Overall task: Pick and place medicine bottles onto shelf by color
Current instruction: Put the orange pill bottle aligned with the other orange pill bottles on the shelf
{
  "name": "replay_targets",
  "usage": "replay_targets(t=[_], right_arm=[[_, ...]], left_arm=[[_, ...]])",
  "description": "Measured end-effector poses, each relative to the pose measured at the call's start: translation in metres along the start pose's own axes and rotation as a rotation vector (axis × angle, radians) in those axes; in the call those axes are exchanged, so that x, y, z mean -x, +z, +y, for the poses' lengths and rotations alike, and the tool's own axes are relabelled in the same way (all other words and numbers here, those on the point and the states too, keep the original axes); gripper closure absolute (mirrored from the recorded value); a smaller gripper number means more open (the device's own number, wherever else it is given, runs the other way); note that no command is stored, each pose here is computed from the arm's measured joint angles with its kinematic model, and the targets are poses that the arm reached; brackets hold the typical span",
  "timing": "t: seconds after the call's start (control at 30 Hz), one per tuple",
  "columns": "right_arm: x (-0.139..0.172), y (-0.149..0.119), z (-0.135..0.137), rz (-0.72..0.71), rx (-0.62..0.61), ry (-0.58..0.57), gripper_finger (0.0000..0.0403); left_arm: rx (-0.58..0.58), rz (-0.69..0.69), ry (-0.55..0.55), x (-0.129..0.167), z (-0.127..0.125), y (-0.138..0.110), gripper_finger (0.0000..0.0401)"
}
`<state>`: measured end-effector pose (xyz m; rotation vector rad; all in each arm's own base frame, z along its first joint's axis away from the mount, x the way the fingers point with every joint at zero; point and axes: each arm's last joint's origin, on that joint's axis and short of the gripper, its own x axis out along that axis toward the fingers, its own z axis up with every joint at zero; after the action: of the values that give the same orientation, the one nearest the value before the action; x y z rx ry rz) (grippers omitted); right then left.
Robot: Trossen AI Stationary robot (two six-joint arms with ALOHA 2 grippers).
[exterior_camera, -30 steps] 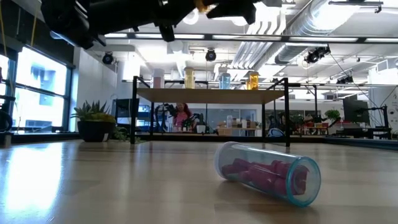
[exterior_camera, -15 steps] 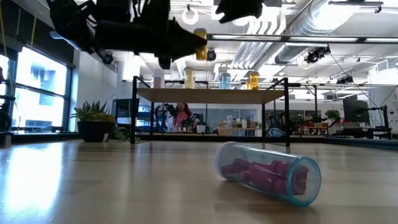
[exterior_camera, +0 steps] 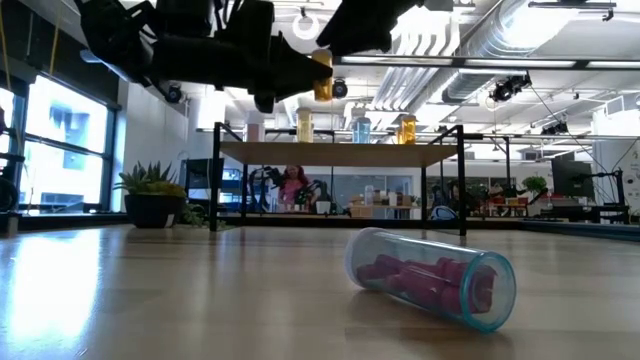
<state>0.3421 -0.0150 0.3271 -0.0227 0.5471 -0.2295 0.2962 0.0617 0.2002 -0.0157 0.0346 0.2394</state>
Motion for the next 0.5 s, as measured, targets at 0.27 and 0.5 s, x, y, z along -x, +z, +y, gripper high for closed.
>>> replay_targets(t=[0.27, 0.5], right_arm=[[-0.015, -0.007, 0.004, 0.041, -0.044, 0.052, 0.0217], [-0.016, -0.009, 0.003, 0.059, -0.075, 0.049, 0.0217]], left_arm=[[-0.008, 0.012, 0.001, 0.0, 0.0, -0.001, 0.0311], [-0.008, 0.004, 0.001, 0.0, 0.0, 0.0, 0.0311]])
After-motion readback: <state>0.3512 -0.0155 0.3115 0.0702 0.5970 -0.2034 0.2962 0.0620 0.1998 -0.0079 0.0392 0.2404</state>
